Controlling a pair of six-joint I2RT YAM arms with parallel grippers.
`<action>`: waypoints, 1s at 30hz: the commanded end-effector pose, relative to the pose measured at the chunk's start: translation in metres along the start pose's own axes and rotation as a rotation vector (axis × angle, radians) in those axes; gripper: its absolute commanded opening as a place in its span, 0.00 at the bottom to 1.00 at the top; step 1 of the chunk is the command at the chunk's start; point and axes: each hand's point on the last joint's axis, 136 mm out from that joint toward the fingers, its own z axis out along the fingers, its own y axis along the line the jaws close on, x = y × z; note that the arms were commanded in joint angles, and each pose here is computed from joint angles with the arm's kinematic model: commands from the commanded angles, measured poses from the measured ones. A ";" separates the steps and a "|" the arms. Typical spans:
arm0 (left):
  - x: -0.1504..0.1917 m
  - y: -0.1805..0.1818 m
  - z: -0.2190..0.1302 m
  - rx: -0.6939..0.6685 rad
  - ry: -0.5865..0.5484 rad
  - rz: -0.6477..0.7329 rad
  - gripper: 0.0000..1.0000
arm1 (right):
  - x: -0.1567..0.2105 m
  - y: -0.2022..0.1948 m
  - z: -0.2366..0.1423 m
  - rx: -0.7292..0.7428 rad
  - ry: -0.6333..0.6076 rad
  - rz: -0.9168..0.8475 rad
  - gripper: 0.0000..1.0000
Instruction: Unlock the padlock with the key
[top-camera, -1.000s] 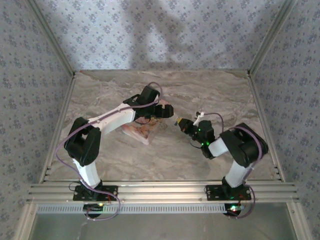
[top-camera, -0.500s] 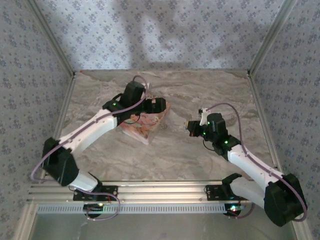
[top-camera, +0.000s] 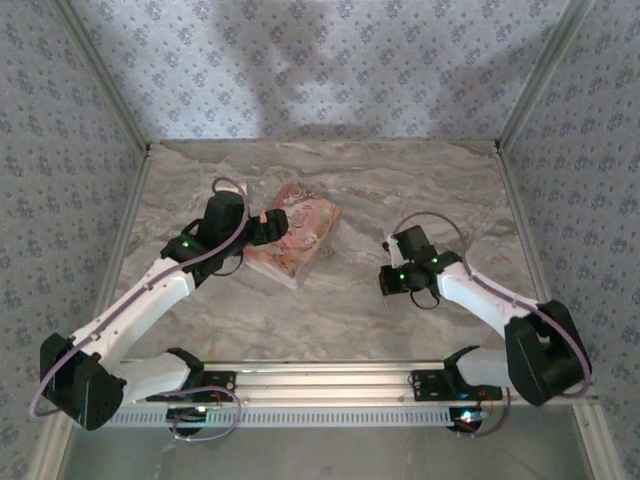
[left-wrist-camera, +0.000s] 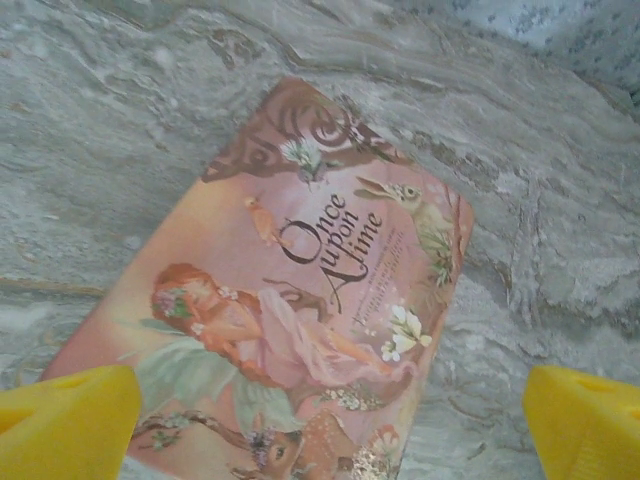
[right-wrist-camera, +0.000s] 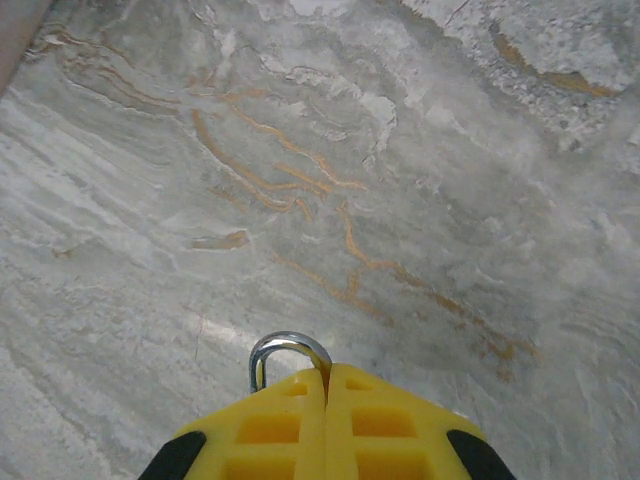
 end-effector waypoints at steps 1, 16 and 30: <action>-0.005 0.013 -0.010 -0.037 -0.030 -0.023 0.98 | -0.009 0.006 0.007 -0.016 0.025 -0.031 0.00; -0.033 0.041 -0.038 -0.080 -0.129 -0.080 0.98 | -0.048 0.006 -0.007 -0.054 -0.072 -0.004 0.34; -0.066 0.152 -0.066 -0.486 -0.390 0.007 0.98 | -0.102 -0.097 -0.117 0.280 -0.574 0.101 0.87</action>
